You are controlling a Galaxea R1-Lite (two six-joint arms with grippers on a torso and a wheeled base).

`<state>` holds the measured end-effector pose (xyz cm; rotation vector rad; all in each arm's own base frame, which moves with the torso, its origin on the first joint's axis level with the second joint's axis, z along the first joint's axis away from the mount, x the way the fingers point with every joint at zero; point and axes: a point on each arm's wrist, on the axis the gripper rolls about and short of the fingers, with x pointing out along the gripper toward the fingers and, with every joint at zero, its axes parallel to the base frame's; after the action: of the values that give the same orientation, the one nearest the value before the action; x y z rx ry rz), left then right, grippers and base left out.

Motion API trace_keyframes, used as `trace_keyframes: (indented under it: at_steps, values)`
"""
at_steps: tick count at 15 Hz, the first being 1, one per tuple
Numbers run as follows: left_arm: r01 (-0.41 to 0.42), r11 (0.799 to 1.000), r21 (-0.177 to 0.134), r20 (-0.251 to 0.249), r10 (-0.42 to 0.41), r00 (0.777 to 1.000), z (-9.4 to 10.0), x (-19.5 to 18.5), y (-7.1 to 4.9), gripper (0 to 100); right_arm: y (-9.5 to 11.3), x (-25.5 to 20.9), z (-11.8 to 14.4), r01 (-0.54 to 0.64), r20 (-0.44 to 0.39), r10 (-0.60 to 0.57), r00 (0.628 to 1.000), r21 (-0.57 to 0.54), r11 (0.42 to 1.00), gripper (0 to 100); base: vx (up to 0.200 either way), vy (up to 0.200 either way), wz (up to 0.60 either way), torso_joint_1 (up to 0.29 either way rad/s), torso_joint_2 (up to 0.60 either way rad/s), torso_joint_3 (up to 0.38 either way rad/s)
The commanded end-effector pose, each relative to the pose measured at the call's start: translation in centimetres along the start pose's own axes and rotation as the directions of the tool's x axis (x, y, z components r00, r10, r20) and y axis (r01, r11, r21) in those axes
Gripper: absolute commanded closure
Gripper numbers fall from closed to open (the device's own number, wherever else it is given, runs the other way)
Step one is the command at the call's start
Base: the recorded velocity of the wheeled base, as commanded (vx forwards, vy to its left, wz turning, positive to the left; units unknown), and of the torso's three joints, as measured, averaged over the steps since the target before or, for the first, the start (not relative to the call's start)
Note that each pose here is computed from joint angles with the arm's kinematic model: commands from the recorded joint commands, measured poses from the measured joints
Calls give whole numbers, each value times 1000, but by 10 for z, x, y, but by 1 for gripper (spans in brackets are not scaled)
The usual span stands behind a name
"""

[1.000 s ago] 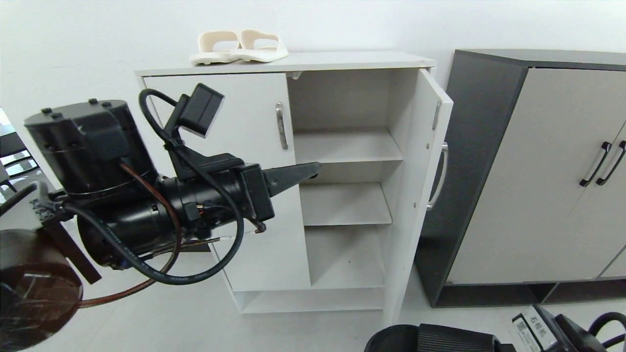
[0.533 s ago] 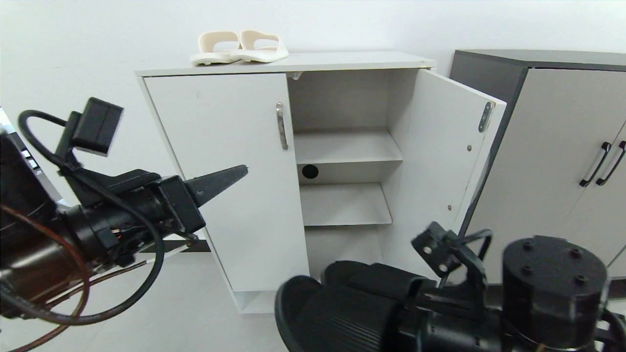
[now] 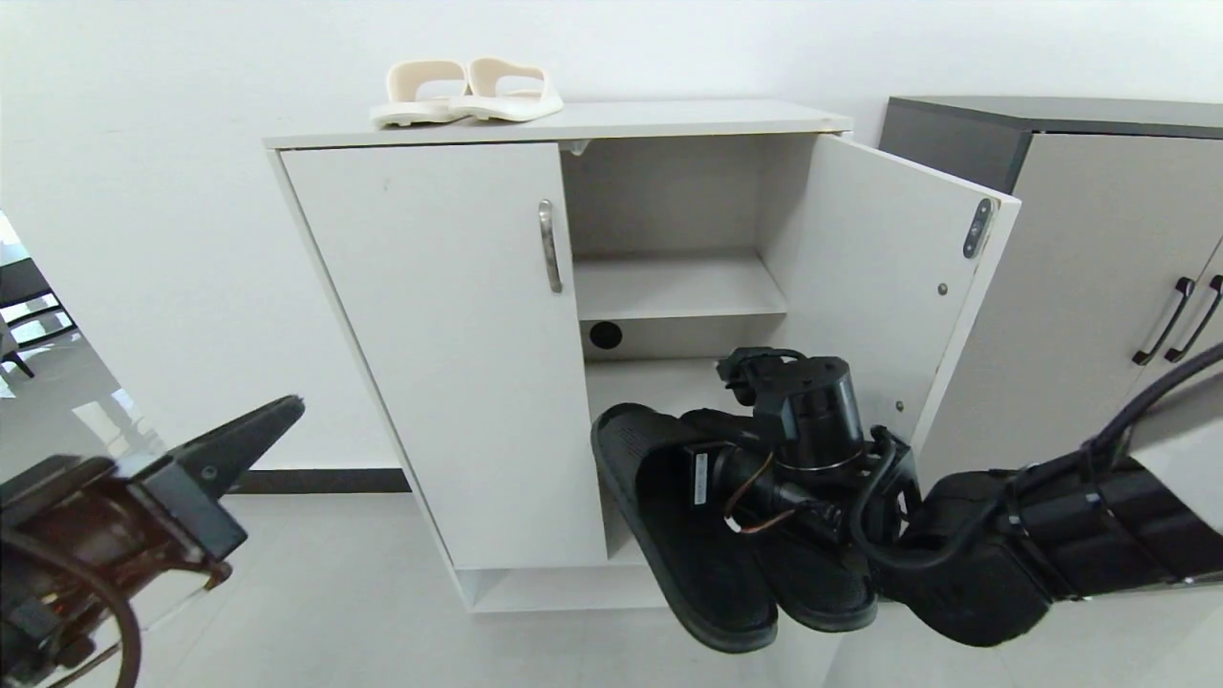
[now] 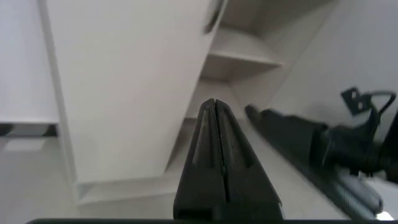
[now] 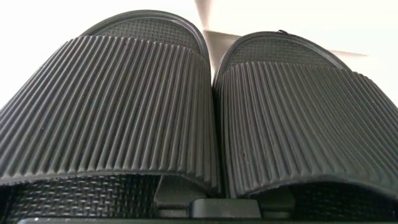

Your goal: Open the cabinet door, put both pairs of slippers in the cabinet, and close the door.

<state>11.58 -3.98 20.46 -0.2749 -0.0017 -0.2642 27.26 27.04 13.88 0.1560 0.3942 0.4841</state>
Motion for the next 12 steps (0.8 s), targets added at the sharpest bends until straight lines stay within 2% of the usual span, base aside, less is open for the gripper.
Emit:
trace_keyframes:
  at_steps: [1, 2, 3, 4, 5, 6, 8, 10, 12]
  values:
    - [-48, 997, 59, 7, 47, 999, -22, -51, 12, 100, -32, 35, -6, 96, -17, -96, 995, 10, 995, 100, 0, 0, 0, 0, 0, 0]
    - [-74, 992, 102, 1, 75, 997, -29, -63, 17, 100, -36, 39, -4, 108, -8, -108, 994, 16, 994, 100, 0, 0, 0, 0, 0, 0]
    - [-140, 980, 139, 34, 136, 990, -31, -80, 21, 100, -37, 40, -1, 112, 0, -112, 994, 20, 994, 100, 0, 0, 0, 0, 0, 0]
    - [-193, 969, 156, 56, 187, 981, -36, -96, 24, 100, -40, 39, 2, 115, 8, -115, 993, 29, 993, 100, 0, 0, 0, 0, 0, 0]
    - [-202, 967, 157, 62, 195, 979, -37, -100, 24, 100, -39, 38, 3, 114, 10, -114, 993, 29, 993, 100, 0, 0, 0, 0, 0, 0]
    - [-265, 951, 158, 64, 257, 964, -53, -126, 27, 100, -41, 35, 4, 143, 19, -143, 989, 30, 989, 100, 0, 0, 0, 0, 0, 0]
    - [-335, 929, 156, 78, 326, 942, -67, -146, 26, 100, -42, 35, 3, 205, 31, -206, 978, 26, 978, 100, 0, 0, 0, 0, 0, 0]
    - [-426, 890, 160, 111, 413, 904, -76, -155, 24, 100, -43, 37, 1, 244, 20, -244, 970, 15, 970, 100, 0, 0, 0, 0, 0, 0]
    - [-535, 832, 148, 131, 520, 844, -80, -155, 27, 100, -43, 41, -4, 274, 20, -274, 962, 10, 962, 100, 0, 0, 0, 0, 0, 0]
